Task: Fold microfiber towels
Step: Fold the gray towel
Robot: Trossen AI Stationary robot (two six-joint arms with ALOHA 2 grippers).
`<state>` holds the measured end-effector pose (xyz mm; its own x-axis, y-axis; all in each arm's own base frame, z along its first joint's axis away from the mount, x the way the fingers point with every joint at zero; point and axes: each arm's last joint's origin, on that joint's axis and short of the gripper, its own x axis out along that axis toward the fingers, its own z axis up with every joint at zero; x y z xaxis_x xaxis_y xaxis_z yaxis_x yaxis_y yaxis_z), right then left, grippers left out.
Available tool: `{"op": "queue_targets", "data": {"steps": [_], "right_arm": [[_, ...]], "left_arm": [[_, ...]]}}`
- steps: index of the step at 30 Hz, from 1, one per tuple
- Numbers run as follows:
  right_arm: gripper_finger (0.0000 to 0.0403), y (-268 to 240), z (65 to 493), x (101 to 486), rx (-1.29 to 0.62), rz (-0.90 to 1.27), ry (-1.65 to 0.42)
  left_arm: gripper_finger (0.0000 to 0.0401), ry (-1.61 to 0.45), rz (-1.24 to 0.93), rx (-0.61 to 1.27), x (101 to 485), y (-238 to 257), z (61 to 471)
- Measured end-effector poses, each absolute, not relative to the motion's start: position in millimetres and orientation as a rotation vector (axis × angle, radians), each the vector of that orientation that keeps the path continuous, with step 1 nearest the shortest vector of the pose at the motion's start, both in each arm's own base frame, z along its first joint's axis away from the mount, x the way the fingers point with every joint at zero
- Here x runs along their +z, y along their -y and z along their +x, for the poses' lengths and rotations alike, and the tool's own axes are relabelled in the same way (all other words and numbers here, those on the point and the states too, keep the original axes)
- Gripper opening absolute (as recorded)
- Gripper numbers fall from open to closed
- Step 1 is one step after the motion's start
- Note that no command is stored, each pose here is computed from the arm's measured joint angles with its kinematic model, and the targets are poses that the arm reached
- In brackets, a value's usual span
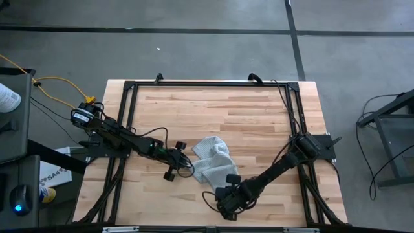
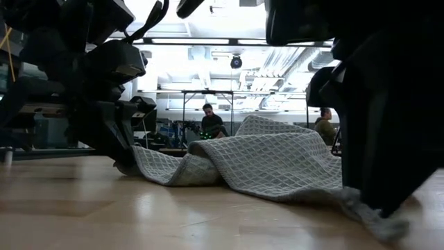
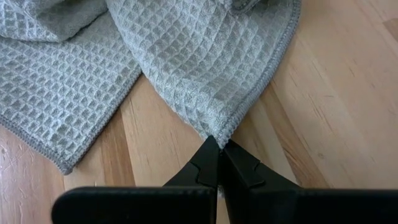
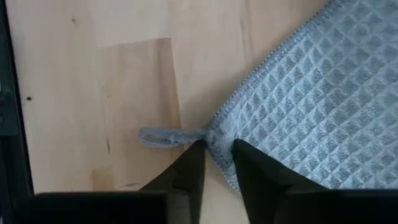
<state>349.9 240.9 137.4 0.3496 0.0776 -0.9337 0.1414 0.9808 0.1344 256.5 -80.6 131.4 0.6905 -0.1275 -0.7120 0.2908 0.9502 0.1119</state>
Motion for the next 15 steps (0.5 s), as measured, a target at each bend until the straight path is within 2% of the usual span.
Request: {"op": "queue_targets", "data": {"steps": [6,15], "right_arm": [[0.0009,-240.7,350.2,137.2,-0.066,0.238,-1.213],[0.0005,-242.7,347.8,138.7,-0.168,0.223,-1.134]], "left_arm": [[0.0001,-0.781,0.225,-0.236,131.0,80.5,256.2],[0.0001,-0.78,0.23,-0.237,131.0,80.5,256.2]]}}
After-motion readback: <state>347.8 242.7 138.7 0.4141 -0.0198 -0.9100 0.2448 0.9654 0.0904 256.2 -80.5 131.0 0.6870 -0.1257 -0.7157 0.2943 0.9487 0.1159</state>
